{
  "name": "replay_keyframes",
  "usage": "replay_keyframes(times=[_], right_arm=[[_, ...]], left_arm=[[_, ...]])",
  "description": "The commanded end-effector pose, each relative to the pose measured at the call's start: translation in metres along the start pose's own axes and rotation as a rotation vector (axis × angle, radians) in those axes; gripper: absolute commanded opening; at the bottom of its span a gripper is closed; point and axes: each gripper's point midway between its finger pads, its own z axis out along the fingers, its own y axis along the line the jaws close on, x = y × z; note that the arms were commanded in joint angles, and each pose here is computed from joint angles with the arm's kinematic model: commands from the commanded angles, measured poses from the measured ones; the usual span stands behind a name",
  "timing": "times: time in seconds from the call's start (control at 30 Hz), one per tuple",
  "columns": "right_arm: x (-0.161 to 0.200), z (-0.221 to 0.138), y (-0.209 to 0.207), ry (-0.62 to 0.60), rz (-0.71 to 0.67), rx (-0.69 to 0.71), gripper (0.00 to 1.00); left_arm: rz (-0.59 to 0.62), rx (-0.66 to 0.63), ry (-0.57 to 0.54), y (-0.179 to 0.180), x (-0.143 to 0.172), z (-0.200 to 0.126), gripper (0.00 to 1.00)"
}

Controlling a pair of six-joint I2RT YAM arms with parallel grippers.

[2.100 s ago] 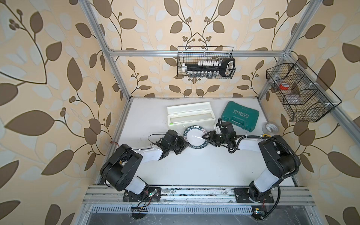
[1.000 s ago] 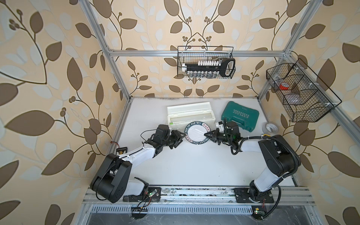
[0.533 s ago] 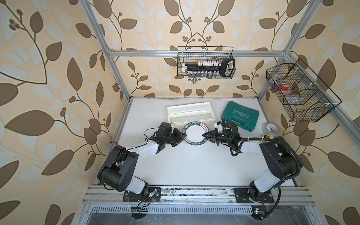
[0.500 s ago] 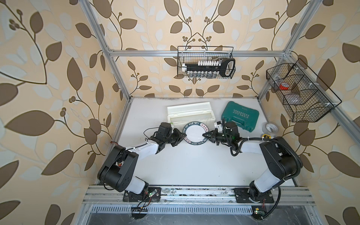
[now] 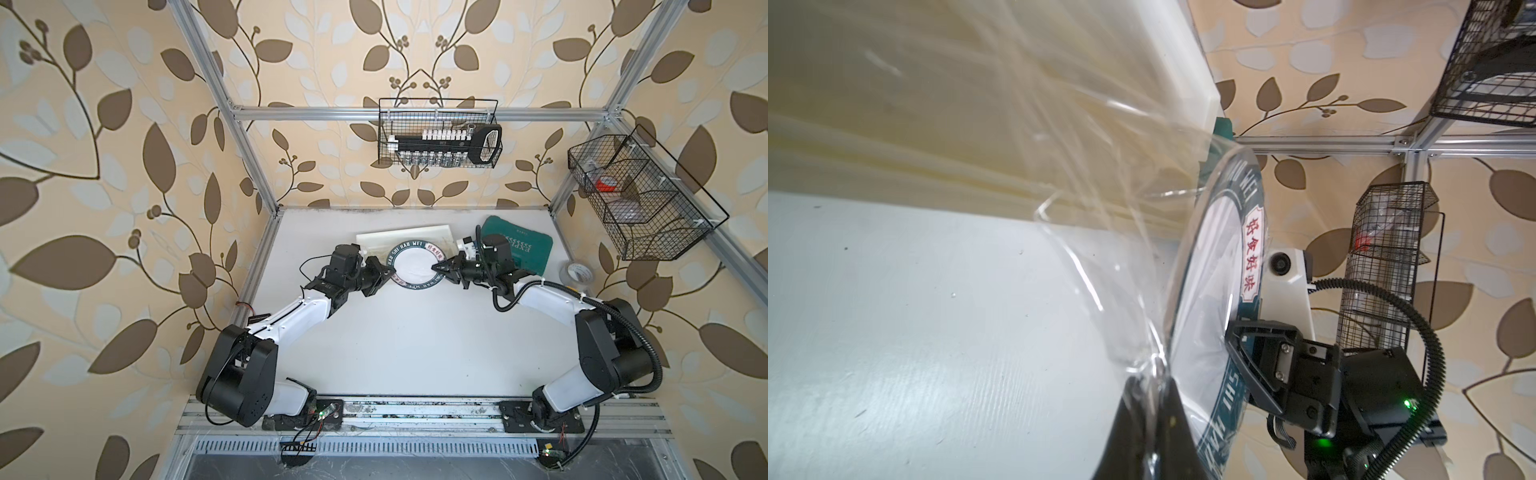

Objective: Wrap the plate with plastic wrap
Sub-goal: Pull the plastic wrap from the plastic wrap cutting box.

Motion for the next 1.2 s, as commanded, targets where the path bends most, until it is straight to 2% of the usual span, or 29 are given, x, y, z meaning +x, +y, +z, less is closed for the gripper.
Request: replay_keyframes(times=[0.0,0.27,0.43,0.57,0.73,1.03,1.17], right_arm=[[-0.014,-0.022,0.052,-0.076,-0.194,-0.09,0.0],[-0.004,-0.031,0.059,-0.092,-0.237,-0.104,0.0],[0.014,-0.039,0.055,-0.09,-0.263,-0.099,0.0],[0.033,-0.042,0.039,-0.089,-0.287,-0.134,0.0],[0.058,-0.039,-0.004,-0.074,-0.248,-0.139,0.0],[0.114,-0.037,-0.097,0.006,-0.151,0.013,0.0],[0.131,-0.035,-0.132,0.034,-0.122,0.099,0.0]], left_arm=[[0.09,0.102,-0.058,-0.056,-0.013,-0.031,0.0],[0.119,0.127,-0.066,-0.065,-0.004,-0.049,0.0],[0.13,0.117,-0.042,-0.055,0.017,-0.056,0.0],[0.136,0.084,-0.02,-0.022,0.042,-0.048,0.0],[0.141,0.057,-0.011,0.021,0.075,-0.037,0.0],[0.064,-0.098,0.074,0.11,0.126,-0.029,0.0],[0.032,-0.187,0.09,0.145,0.138,-0.032,0.0]])
